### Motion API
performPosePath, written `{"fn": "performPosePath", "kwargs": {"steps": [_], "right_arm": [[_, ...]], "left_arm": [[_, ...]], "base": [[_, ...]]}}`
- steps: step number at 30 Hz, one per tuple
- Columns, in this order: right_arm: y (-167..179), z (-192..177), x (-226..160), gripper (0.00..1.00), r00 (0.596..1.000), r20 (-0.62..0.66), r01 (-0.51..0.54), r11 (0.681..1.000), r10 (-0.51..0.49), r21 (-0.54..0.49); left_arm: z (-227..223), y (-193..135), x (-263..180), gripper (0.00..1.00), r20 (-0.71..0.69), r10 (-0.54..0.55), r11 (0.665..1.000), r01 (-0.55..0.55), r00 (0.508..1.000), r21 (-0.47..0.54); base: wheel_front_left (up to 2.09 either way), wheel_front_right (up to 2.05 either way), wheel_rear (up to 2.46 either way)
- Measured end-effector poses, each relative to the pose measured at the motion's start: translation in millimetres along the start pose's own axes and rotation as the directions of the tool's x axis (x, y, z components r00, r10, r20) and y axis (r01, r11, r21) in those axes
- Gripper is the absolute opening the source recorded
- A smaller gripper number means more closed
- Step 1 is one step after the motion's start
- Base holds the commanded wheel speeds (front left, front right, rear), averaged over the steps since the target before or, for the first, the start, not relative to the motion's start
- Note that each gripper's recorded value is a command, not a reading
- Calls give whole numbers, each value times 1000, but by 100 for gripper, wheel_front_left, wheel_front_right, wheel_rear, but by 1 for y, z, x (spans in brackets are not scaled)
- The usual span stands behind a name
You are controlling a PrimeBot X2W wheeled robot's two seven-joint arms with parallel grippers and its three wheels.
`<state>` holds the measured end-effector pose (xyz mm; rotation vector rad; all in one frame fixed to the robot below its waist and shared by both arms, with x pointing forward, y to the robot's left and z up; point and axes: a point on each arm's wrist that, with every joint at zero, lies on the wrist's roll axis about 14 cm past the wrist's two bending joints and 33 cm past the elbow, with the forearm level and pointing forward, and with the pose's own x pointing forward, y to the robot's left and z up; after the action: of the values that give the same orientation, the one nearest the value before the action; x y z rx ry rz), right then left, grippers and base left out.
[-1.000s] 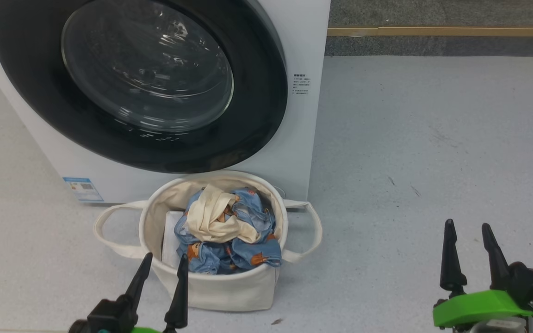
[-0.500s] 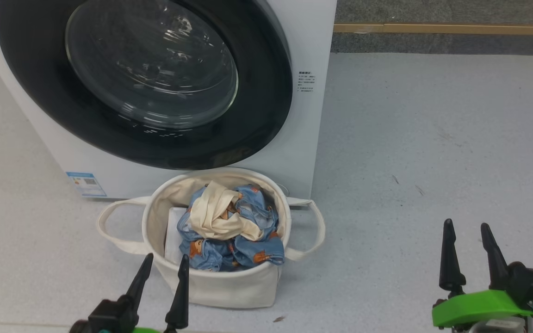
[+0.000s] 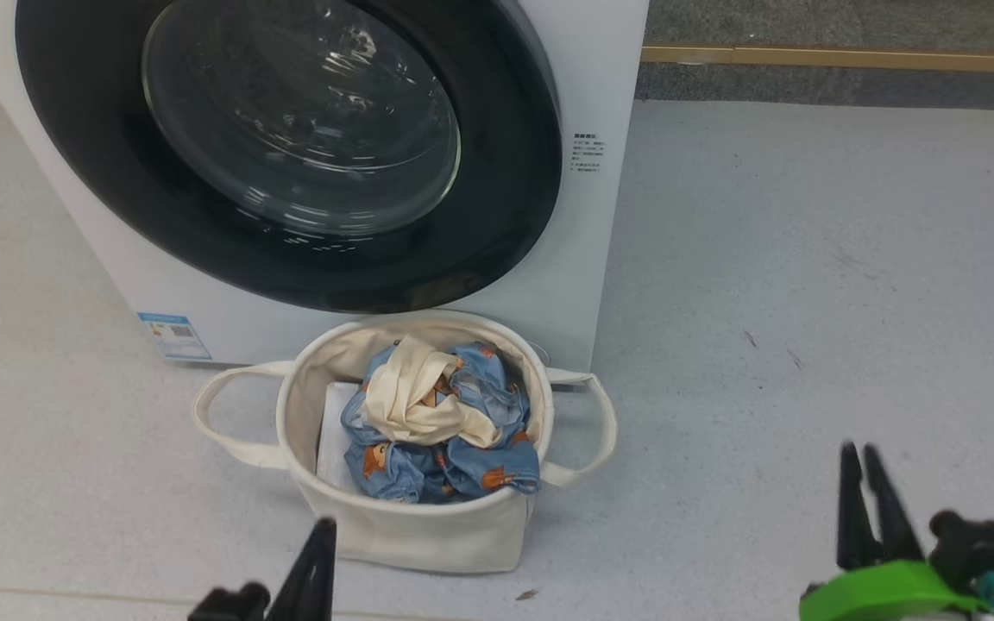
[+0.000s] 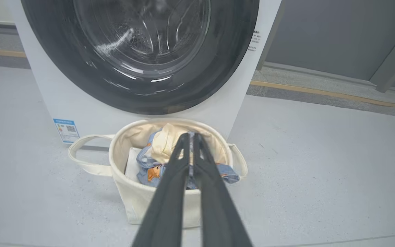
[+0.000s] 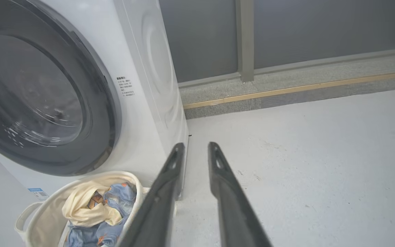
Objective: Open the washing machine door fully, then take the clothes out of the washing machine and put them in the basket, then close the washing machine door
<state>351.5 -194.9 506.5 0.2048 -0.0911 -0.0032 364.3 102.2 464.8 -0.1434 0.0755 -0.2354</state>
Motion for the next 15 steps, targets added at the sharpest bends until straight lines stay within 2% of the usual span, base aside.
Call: {"fn": "performPosePath", "kwargs": {"steps": [4, 15], "right_arm": [[-4, -18, -10, 0, 998, -57, 22, 999, -20, 30], [-7, -22, -9, 0, 996, -79, 55, 988, -44, 147]], "left_arm": [[-21, 4, -11, 0, -68, 19, 999, -21, 997, -28], [-21, 16, -12, 0, -82, 70, 986, -81, 994, -148]], "base": [[0, 0, 0], [0, 0, 0]]}}
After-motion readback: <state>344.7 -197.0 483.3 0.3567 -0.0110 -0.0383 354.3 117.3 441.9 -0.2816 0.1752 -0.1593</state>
